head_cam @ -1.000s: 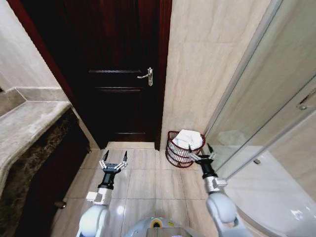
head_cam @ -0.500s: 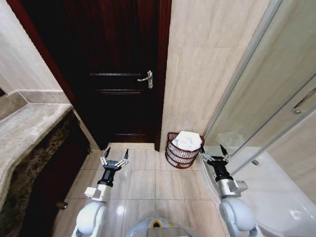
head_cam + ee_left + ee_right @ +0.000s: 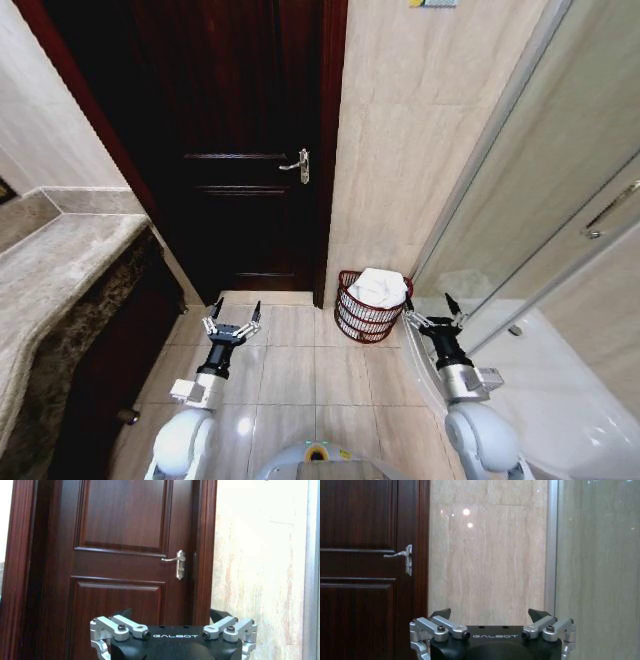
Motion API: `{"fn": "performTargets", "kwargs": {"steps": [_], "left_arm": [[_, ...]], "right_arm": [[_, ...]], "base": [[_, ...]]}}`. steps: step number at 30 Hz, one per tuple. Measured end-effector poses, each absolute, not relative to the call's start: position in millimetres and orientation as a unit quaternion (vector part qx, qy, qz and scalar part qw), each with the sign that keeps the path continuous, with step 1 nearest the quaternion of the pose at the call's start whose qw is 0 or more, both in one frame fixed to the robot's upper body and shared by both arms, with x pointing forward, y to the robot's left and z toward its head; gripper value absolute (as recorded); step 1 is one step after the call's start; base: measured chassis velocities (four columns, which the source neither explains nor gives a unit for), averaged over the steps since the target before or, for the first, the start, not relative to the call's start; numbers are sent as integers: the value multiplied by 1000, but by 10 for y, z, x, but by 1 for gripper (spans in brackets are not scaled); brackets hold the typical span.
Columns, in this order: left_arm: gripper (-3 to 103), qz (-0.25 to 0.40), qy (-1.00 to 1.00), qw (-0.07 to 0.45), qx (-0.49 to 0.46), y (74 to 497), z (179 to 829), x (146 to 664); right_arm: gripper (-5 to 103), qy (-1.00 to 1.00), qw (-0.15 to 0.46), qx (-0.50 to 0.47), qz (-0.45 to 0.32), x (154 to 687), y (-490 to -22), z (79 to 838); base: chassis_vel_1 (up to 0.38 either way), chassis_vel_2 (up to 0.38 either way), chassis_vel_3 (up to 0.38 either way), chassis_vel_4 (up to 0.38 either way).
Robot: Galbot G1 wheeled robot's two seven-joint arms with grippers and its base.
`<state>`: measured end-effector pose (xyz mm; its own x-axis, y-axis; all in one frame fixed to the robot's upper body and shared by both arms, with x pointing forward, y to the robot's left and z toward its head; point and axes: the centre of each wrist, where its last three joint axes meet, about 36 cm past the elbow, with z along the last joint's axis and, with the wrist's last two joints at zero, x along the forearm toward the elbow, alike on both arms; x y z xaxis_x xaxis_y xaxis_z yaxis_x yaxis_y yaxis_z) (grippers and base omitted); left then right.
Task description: Discard the used towel into the hamper.
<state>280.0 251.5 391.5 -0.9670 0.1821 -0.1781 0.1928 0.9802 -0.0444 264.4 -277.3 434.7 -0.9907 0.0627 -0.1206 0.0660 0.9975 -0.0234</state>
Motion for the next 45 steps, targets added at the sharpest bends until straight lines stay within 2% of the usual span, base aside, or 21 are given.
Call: {"fn": "performTargets", "kwargs": {"steps": [26, 45], "left_arm": [[100, -32, 991, 91, 92, 2516, 3928, 2794], [100, -32, 990, 94, 97, 2466, 3937, 2756]], "right_arm": [[100, 998, 64, 24, -16, 2623, -2656, 4400], [100, 997, 69, 29, -17, 2521, -2693, 4389]], "base": [[0, 0, 0, 0], [78, -73, -67, 78]]}}
